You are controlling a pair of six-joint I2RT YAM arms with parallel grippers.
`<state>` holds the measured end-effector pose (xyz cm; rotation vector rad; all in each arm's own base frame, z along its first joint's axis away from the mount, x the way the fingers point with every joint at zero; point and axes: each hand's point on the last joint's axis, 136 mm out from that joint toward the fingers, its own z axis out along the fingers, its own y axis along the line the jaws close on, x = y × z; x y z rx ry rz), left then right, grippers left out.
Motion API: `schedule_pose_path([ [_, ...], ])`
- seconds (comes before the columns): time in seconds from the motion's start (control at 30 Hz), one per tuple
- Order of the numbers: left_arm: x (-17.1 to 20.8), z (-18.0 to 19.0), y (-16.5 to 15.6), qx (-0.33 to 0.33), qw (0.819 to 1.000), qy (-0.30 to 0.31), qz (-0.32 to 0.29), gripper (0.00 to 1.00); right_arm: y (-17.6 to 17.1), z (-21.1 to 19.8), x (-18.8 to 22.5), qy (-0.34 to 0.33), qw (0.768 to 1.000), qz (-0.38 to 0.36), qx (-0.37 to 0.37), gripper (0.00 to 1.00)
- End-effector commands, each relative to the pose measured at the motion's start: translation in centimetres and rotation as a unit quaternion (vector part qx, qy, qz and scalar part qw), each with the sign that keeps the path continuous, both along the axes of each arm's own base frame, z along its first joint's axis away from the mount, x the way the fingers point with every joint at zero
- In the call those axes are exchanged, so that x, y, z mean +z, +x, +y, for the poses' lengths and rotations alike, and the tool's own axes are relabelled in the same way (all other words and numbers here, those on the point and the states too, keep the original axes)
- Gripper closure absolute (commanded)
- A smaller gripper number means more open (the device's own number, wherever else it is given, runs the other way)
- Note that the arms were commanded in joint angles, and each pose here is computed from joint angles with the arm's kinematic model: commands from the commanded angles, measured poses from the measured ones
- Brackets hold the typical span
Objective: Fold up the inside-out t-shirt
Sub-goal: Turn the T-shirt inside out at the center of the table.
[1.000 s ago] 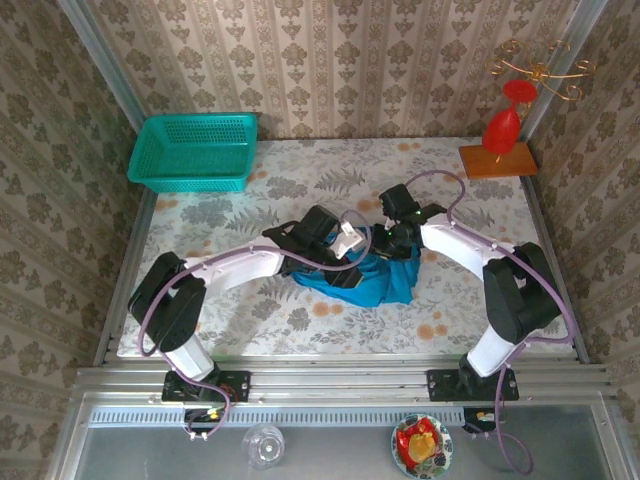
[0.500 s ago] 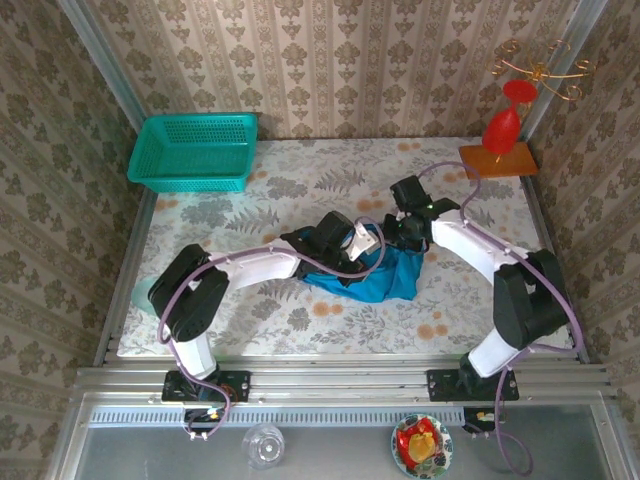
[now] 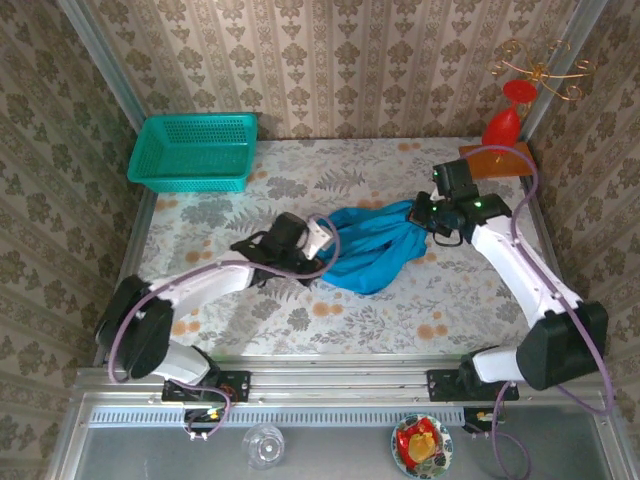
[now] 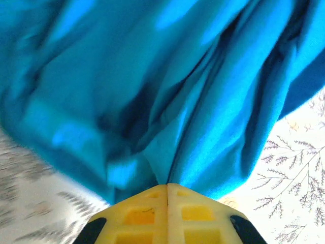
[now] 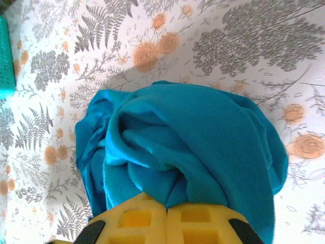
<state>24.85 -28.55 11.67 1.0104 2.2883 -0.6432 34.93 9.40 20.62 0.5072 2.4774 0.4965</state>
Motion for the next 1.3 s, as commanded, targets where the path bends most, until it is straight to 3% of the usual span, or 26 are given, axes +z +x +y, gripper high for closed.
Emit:
schedule_pose_path([
  [0.0, 1.0, 4.1, 0.5, 0.033, 0.999, 0.005, -0.005, 1.00, -1.9, -2.5, 1.5, -0.030, 0.999, -0.009, -0.024, 1.00],
  [0.17, 2.0, 9.0, 2.3, 0.112, 0.993, -0.025, 0.006, 1.00, -3.6, -5.2, -0.3, -0.060, 0.996, 0.021, -0.060, 1.00],
  [0.27, 0.8, 9.5, 3.3, 0.152, 0.985, -0.038, 0.065, 1.00, -4.3, -5.7, -3.8, -0.069, 0.993, 0.069, -0.067, 1.00],
  [0.33, 0.3, 8.3, 3.3, 0.142, 0.984, -0.050, 0.092, 1.00, -4.6, -5.1, -5.8, -0.060, 0.992, 0.102, -0.054, 1.00],
  [0.4, 0.5, 7.0, 3.3, 0.128, 0.986, -0.053, 0.088, 1.00, -5.0, -4.3, -6.8, -0.056, 0.990, 0.123, -0.037, 0.84],
  [0.47, 1.6, 5.2, 2.9, 0.103, 0.990, -0.058, 0.073, 0.87, -5.1, -3.9, -6.5, -0.083, 0.989, 0.117, -0.021, 0.63],
  [0.53, 2.9, 3.5, 2.9, 0.080, 0.993, -0.068, 0.059, 0.71, -5.0, -3.5, -5.5, -0.109, 0.989, 0.101, 0.000, 0.54],
  [0.63, 4.4, 0.4, 2.7, 0.043, 0.995, -0.074, 0.055, 0.57, -4.7, -2.4, -4.5, -0.142, 0.984, 0.090, 0.051, 0.49],
  [0.77, 4.5, -4.2, 2.1, -0.004, 0.996, -0.064, 0.055, 0.52, -4.5, 1.7, -4.6, -0.152, 0.970, 0.084, 0.169, 0.44],
  [0.97, 1.5, -7.6, 1.8, -0.024, 0.992, -0.072, 0.099, 0.56, -3.5, 5.0, -7.6, -0.149, 0.951, 0.106, 0.250, 0.39],
  [1.13, -2.0, -7.6, 0.6, -0.023, 0.986, -0.066, 0.151, 0.60, -3.5, 6.3, -11.1, -0.128, 0.939, 0.161, 0.276, 0.38],
  [1.2, -3.1, -7.2, -0.2, -0.021, 0.983, -0.067, 0.167, 0.59, -3.4, 5.9, -12.3, -0.137, 0.937, 0.181, 0.266, 0.42],
  [1.27, -4.3, -6.5, -0.8, -0.014, 0.982, -0.057, 0.178, 0.59, -3.3, 5.7, -12.4, -0.145, 0.936, 0.187, 0.259, 0.52],
])
